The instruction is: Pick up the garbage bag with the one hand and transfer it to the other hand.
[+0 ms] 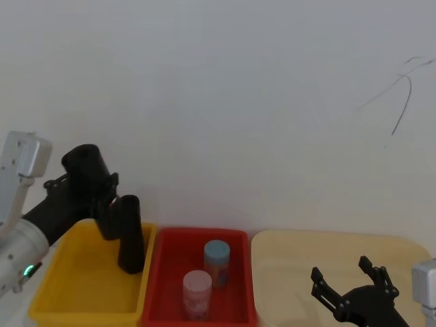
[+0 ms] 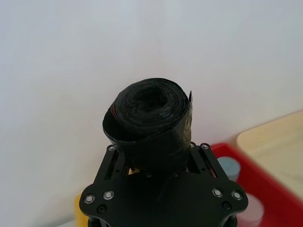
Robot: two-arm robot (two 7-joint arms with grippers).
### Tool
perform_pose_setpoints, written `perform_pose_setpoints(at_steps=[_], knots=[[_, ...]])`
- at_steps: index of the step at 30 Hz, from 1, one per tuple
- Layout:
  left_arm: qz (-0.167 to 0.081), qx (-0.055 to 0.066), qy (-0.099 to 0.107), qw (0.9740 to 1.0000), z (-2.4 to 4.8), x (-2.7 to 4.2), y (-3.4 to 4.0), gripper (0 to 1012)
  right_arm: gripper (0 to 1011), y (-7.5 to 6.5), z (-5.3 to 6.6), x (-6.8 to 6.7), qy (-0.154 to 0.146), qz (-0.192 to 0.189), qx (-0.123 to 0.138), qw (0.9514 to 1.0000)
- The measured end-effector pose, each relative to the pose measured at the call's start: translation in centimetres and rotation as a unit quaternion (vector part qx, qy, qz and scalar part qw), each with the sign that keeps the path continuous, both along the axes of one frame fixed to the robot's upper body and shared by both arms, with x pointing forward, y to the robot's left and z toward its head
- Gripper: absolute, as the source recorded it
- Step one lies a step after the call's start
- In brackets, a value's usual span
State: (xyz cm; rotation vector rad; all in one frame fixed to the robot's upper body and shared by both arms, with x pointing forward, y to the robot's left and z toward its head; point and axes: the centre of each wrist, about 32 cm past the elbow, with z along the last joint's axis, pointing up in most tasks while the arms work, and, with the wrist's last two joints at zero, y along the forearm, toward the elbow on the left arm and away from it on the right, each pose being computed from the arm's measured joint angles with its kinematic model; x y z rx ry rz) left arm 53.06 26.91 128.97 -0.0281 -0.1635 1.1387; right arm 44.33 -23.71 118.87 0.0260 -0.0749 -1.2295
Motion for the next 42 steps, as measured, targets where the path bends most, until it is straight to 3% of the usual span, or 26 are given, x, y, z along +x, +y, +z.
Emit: perform_pose_setpoints(at_steps=[5,10,19,30,31,35,42], knots=[[-0.014,-0.028,0.011,0.9995,0.72,0.05,-1.69,454,1000,0.0,0.0,0.0,0.0,0.0,0.0,1.0],[-0.034,-0.045,0.021,0.9982,0.96,0.23,-3.56,454,1000,0.0,0.0,0.0,0.0,0.0,0.0,1.0],[-0.077,-0.066,0.044,0.9939,0.48,0.68,-7.41,454,1000,0.0,0.0,0.0,0.0,0.0,0.0,1.0],[-0.118,-0.073,0.057,0.9887,0.14,1.18,-11.15,454,999,0.0,0.0,0.0,0.0,0.0,0.0,1.0],[-0.118,-0.073,0.057,0.9887,0.14,1.18,-11.15,454,1000,0.0,0.0,0.0,0.0,0.0,0.0,1.0],[-0.13,-0.07,0.053,0.9876,0.11,1.43,-12.27,454,1000,0.0,0.0,0.0,0.0,0.0,0.0,1.0],[-0.141,-0.065,0.048,0.9868,0.12,1.67,-13.29,454,1000,0.0,0.0,0.0,0.0,0.0,0.0,1.0]])
